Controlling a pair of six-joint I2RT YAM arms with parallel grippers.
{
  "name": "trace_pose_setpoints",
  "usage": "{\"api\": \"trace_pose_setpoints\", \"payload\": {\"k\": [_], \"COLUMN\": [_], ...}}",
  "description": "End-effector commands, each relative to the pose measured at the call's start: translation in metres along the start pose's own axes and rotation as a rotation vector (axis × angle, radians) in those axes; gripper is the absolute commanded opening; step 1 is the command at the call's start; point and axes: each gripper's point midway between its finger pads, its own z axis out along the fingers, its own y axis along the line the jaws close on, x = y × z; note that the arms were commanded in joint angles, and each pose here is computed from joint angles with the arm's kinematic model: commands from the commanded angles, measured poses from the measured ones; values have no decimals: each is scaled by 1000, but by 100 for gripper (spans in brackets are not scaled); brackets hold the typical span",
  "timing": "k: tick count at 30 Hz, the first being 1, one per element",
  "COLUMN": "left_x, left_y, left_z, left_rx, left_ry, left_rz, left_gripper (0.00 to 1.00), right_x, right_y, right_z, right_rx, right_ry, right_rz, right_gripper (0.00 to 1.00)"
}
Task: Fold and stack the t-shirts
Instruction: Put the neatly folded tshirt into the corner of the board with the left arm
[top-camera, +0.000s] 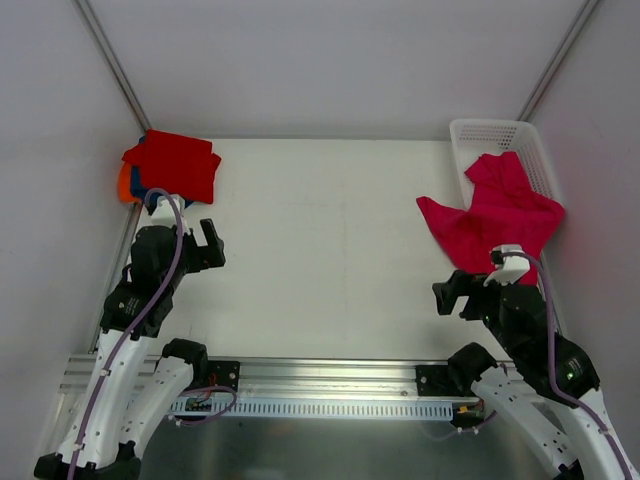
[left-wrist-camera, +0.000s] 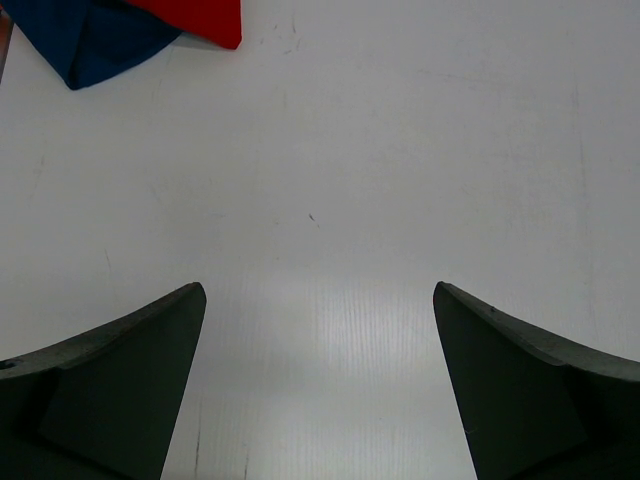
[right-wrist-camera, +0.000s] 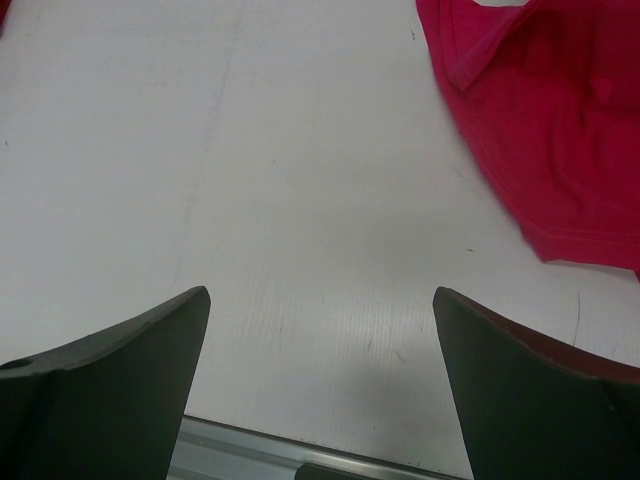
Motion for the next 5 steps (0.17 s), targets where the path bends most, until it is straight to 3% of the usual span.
{"api": "trace_pose_setpoints", "payload": {"k": [1, 5], "left_x": [-8, -10], "left_y": [-4, -6], "left_z": [-4, -5], "left_rx": [12, 21], "left_ry": [-24, -16], "left_rz": [-11, -15], "left_gripper": [99, 99], "right_x": [-3, -5], "right_y": [5, 8], "right_z": [3, 0], "right_rx": [-23, -47], "right_ry": [-2, -20], "right_rz": [-21, -20], "right_gripper": [99, 99]}}
